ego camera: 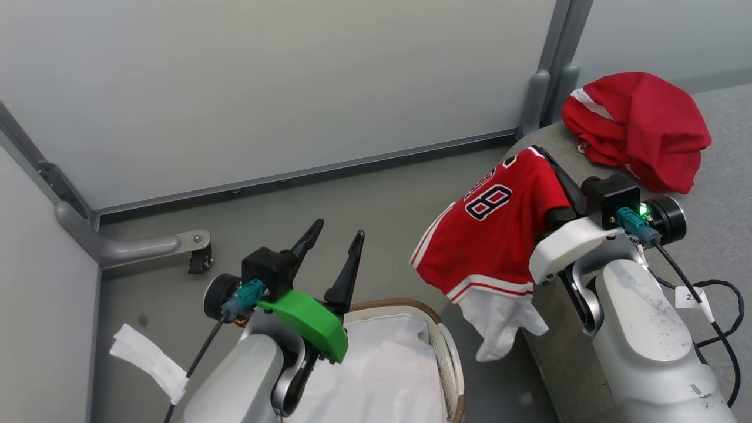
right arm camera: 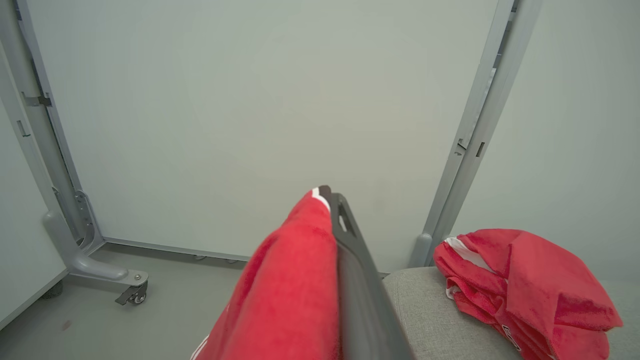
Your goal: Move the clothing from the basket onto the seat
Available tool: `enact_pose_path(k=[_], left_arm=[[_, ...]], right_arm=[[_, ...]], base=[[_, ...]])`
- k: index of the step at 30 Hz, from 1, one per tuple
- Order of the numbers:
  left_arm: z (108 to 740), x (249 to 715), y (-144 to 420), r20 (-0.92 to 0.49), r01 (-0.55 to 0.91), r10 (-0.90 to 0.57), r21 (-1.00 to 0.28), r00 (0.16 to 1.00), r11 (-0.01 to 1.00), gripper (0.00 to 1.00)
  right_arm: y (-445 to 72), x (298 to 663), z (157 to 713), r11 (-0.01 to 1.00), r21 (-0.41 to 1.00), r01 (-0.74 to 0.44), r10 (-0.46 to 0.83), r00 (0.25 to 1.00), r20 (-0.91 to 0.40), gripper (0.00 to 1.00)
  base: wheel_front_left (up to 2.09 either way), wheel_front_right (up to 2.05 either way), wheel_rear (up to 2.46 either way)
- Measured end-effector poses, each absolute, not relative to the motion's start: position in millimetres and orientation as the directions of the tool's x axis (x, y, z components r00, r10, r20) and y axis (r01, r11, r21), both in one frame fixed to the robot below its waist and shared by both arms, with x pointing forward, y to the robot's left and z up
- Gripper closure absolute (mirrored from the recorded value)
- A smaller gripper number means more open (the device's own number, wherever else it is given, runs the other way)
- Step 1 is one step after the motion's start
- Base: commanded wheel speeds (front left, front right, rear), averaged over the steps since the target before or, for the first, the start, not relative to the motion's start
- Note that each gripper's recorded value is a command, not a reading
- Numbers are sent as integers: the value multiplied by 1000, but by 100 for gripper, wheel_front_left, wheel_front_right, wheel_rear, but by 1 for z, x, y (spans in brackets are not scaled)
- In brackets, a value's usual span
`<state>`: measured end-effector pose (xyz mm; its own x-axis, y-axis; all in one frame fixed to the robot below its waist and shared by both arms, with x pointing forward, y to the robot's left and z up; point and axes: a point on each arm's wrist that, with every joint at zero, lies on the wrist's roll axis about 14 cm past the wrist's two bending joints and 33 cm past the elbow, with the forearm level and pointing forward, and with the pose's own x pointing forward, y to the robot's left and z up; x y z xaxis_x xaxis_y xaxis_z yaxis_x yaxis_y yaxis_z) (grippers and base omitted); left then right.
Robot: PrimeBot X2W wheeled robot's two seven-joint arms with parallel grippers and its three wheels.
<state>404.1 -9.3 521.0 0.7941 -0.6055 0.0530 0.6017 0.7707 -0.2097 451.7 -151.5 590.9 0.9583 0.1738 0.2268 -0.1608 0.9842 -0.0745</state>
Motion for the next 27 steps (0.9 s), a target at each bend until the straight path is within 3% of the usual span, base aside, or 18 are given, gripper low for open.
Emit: enact_pose_path(k=[12,27], left_arm=[[515,393,-45,63,664,-668,-212,741,717,0],[483,378,-116,11,786,-812,-259,583,561,0]], right_arm=[[-191,441,598,994,-90,-59,79,965,250,100],[-279,416,589,977,-121,176,-145,963,228,100]], base=[[0,0,0],[0,0,0]])
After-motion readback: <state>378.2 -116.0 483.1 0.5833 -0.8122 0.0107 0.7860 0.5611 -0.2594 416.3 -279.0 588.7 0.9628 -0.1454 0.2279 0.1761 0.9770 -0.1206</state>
